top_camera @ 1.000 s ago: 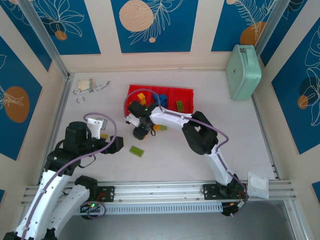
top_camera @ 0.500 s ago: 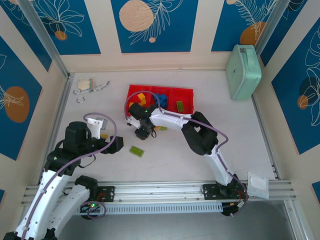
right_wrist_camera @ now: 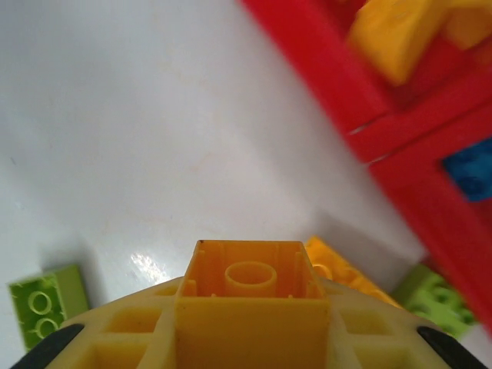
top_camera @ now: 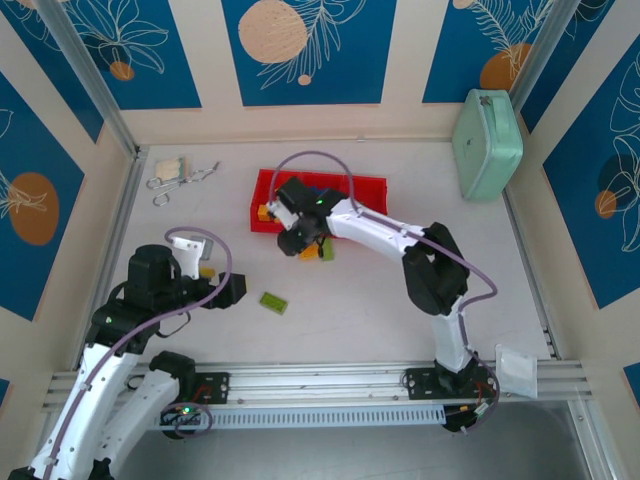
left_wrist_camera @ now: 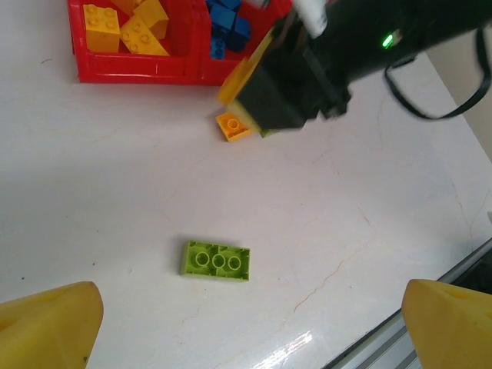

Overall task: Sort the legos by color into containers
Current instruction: Pick up the lego from the center of the table, then place the lego in the container.

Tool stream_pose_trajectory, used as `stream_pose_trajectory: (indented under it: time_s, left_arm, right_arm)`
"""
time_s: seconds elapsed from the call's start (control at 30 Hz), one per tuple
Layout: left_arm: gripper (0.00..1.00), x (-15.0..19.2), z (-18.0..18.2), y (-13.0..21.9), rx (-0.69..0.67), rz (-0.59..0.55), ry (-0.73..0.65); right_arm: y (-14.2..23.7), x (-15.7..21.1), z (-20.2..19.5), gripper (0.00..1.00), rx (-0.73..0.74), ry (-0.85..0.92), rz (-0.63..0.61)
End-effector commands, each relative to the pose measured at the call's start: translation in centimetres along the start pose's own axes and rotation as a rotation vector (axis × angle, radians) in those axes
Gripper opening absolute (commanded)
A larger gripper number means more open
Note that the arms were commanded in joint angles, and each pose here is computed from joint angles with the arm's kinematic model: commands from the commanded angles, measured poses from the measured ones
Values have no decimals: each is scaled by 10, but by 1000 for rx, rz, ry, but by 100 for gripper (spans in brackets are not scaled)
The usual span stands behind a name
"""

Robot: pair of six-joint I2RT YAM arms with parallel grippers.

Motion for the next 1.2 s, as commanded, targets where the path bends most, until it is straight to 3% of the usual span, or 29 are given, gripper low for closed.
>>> stream_pose_trajectory:
  time_s: [0.0,0.33,0.73,0.87,1.17]
  left_arm:
    - [99,-2,2,3,-9,-12,14]
    - [99,-3,2,4,-10,-21,14]
    - [99,-4,0,5,-1,-25,10]
    - [99,-3,1,4,-6,-22,14]
    - [99,-3,7,1,-32,-11,27]
  right_arm:
    - [35,-30,-6,13,-42,-135,-128]
    - [24,-98,-39,13,-59,-422,-327]
    - [-40,-146,-73,18,-25,-488,-332]
    - [-51,-149,-74,29,-68,-508,-315]
    - [-42,-143,-71,70,-72,-525,-286]
Point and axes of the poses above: each hand's point on the last joint's axis, 136 mm out from that joint toward the fingers, its own y axis back along the fingers, its own z axis along the line the jaws close on, x = y × z, the point moved 1 cm from there along y, back along the fingers, and after that the axes turned 6 degrees about y, right-handed, at the moved point
